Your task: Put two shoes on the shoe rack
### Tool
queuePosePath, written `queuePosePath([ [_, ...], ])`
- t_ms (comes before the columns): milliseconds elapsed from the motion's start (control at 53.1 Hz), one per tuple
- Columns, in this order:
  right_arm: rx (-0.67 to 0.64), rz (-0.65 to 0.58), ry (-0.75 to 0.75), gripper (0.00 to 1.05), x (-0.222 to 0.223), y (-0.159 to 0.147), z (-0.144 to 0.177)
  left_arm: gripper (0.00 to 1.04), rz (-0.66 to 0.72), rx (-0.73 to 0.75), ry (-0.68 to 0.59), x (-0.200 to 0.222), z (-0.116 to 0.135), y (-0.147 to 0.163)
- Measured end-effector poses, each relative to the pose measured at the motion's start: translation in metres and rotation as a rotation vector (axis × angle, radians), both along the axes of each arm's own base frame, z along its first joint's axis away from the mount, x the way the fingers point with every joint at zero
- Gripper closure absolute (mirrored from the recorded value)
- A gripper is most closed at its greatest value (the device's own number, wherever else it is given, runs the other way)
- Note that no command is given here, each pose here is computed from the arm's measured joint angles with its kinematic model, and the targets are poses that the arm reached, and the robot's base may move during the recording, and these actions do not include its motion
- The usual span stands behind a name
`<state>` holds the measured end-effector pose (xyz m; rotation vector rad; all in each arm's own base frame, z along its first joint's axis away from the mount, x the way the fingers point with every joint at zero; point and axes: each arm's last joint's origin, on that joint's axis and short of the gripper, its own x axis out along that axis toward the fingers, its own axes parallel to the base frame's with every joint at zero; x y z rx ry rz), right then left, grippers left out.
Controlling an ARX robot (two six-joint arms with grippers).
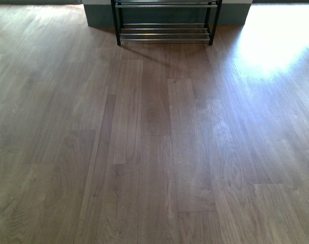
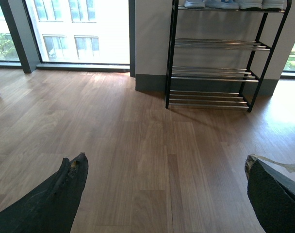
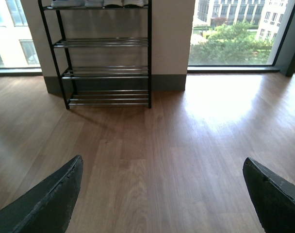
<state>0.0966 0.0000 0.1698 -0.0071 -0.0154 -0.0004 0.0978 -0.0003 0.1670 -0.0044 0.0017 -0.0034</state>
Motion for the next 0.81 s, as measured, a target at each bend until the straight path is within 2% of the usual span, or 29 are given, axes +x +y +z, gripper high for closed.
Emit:
queuePosePath([
  [809, 0.0, 0.0, 0.0, 0.09, 0.0, 0.0, 0.0, 0.09, 0.0, 0.0, 0.0, 0.0, 0.0, 0.0],
])
